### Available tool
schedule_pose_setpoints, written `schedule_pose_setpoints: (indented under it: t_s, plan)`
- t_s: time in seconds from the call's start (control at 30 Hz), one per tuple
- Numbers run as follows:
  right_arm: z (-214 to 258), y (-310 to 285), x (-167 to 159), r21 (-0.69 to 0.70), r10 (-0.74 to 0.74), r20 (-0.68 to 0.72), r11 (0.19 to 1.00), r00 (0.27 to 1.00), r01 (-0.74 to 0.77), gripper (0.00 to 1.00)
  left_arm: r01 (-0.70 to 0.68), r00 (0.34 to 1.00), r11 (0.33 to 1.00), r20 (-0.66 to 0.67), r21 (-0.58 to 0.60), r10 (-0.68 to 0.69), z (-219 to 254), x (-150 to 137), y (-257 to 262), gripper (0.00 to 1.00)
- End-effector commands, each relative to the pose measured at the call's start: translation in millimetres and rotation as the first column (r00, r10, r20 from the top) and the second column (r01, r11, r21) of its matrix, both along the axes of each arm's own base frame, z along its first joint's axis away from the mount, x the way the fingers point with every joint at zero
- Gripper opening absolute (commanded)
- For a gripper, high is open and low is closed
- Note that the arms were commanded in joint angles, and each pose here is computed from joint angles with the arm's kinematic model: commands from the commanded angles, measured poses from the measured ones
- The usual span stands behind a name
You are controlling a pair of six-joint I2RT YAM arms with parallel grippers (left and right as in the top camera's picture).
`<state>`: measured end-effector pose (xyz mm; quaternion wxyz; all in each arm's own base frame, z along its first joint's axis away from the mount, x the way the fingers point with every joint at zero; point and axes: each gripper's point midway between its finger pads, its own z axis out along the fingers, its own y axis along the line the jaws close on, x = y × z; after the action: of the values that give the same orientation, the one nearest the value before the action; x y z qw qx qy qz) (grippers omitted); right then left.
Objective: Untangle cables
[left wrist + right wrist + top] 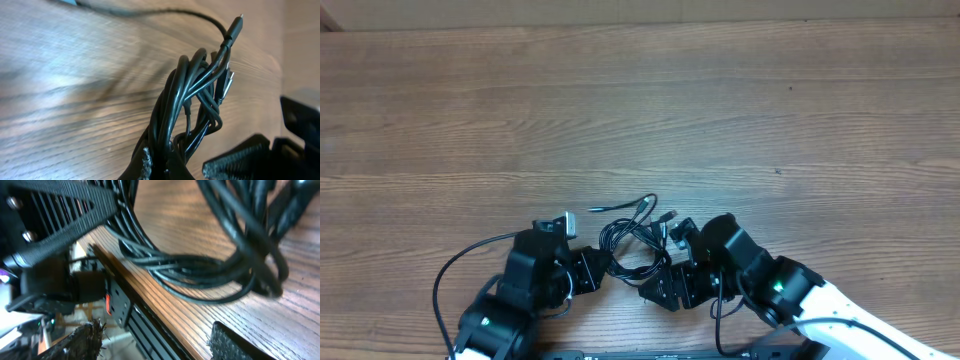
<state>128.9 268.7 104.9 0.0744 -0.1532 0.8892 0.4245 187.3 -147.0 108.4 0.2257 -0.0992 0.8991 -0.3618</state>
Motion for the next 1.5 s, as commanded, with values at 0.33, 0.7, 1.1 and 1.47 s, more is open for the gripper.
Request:
schedule_pose_setpoints:
  t_s: [0.33, 0.7, 1.1, 1.47]
  plan:
    - [18.6, -22.2, 25.5, -0.06, -0.45, -0.189, 0.892, 0.873, 0.447, 0.47, -0.167, 0.986, 0.968, -0.059, -0.189, 0.159, 32.6, 7.6, -3.3, 0.04]
    - [-2.4, -30.6, 35.6, -0.15, -0.544, -0.188, 0.838, 0.818, 0.524, 0.45, -0.212, 0.974, 0.948, -0.131, -0.236, 0.186, 33.5, 5.5, -5.9, 0.04]
    - [-20.9, -26.6, 57.0, -0.179, -0.608, -0.151, 0.792, 0.779, 0.584, 0.45, -0.001, 1.0, 0.951, -0.016, -0.31, -0.004, 57.5, -4.1, -28.8, 0.04]
    - [-52.5, -46.0, 70.1, -0.294, -0.689, -0.116, 0.711, 0.715, 0.638, 0.46, 0.267, 0.957, 0.905, 0.198, -0.33, -0.21, 88.0, -18.0, -49.1, 0.04]
